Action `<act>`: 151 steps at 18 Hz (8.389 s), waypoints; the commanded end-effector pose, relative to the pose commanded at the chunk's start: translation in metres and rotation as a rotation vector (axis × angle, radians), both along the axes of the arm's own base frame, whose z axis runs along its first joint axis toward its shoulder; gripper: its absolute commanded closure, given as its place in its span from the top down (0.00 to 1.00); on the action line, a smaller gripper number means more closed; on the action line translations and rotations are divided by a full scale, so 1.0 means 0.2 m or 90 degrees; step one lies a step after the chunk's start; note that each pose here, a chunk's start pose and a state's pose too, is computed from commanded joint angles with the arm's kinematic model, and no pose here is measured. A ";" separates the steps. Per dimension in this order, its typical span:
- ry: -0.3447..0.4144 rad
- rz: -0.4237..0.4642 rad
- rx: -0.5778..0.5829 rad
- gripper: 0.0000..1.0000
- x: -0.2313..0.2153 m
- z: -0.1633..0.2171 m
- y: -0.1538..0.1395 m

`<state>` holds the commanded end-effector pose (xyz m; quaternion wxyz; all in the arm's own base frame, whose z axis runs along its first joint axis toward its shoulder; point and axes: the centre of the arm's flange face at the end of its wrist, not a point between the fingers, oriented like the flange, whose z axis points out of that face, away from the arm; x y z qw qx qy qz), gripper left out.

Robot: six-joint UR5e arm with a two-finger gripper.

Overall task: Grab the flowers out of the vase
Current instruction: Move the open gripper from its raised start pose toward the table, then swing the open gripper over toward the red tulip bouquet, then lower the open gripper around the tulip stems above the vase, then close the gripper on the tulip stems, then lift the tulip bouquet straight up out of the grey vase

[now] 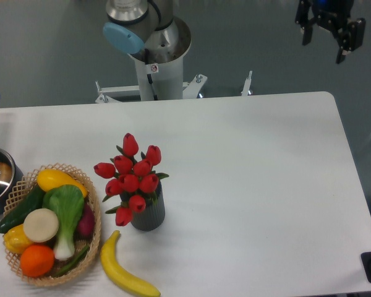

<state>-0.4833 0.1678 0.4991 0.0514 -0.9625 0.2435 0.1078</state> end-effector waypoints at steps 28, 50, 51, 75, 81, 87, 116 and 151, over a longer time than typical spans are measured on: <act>-0.096 0.127 0.195 1.00 0.10 -0.14 0.15; -0.281 -0.002 0.463 1.00 0.55 -0.60 0.85; -0.294 -0.009 0.469 1.00 0.58 -0.62 0.87; -0.430 -0.006 0.528 1.00 0.66 -0.82 1.25; -0.433 -0.021 0.523 1.00 0.65 -0.84 1.32; -0.427 -0.042 0.514 1.00 0.69 -0.86 1.38; -0.448 -0.080 0.497 0.66 0.72 -0.97 1.57; -0.468 0.019 0.587 0.41 0.79 -0.12 1.52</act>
